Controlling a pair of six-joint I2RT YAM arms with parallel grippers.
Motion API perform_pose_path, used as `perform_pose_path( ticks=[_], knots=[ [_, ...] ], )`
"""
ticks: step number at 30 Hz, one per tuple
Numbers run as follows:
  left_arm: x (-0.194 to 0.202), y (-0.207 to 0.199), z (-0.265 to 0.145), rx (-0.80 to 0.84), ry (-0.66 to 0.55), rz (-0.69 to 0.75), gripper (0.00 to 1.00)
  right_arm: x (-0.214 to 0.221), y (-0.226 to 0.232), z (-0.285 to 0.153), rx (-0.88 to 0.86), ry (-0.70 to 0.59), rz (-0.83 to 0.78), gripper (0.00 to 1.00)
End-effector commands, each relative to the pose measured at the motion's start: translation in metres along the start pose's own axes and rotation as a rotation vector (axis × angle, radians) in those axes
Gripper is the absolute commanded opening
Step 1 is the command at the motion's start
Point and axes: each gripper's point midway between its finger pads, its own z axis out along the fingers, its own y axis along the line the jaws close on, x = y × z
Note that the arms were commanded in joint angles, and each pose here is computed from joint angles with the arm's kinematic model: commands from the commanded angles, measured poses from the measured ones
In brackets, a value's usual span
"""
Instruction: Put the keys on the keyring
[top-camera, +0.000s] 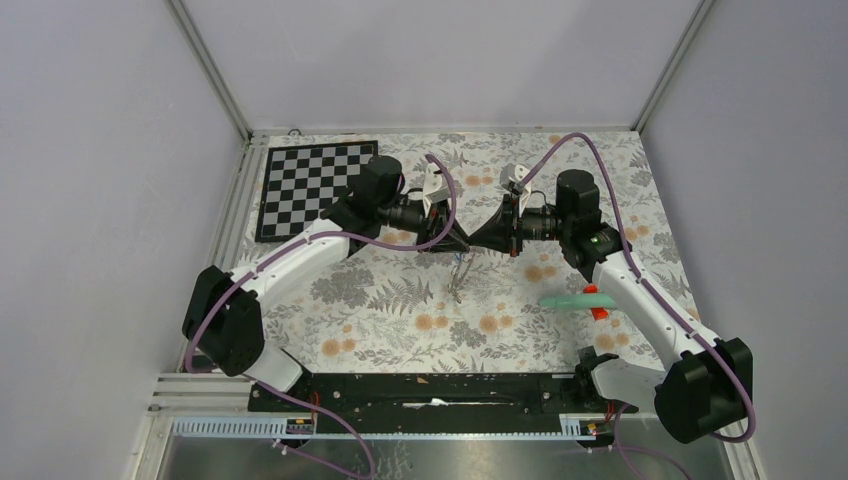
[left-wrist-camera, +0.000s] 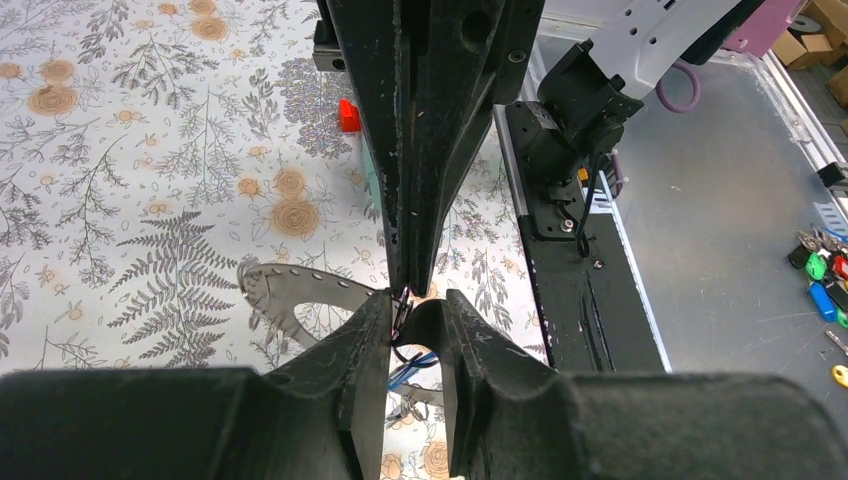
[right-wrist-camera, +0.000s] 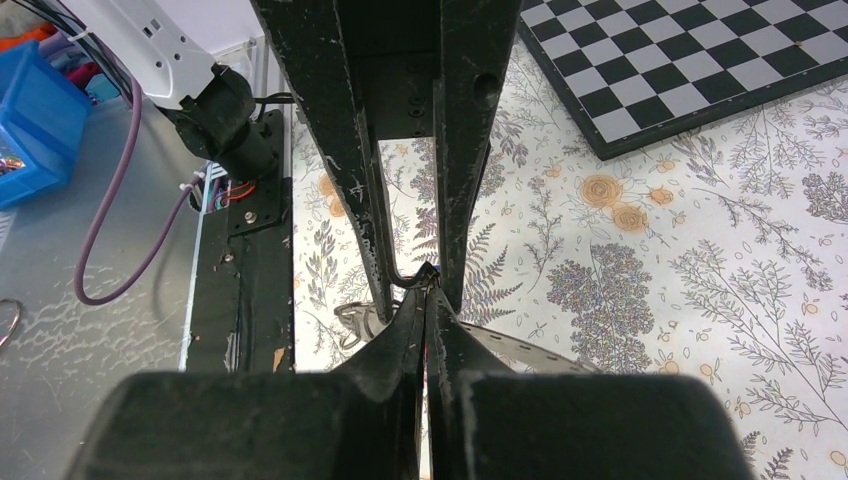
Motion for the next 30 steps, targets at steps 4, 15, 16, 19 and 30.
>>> perform_pose_path(
  ticks=[4, 15, 16, 19, 30],
  knots=[
    [-0.013, -0.007, 0.000, 0.027, -0.013, 0.084, 0.24, -0.020, 0.014, -0.001, -0.042, -0.045, -0.092, 0.00],
    [-0.019, -0.011, -0.016, 0.024, -0.033, 0.092, 0.53, -0.015, 0.016, -0.003, -0.041, -0.030, -0.111, 0.00],
    [-0.025, -0.011, -0.020, 0.019, -0.041, 0.106, 0.56, -0.014, 0.016, -0.003, -0.041, -0.028, -0.119, 0.00],
    [-0.034, -0.011, -0.029, 0.010, -0.053, 0.129, 0.60, -0.012, 0.016, -0.003, -0.040, -0.021, -0.126, 0.00],
    [-0.035, -0.004, -0.026, 0.020, -0.057, 0.125, 0.52, -0.013, 0.019, -0.003, -0.062, -0.022, -0.129, 0.00]
  ],
)
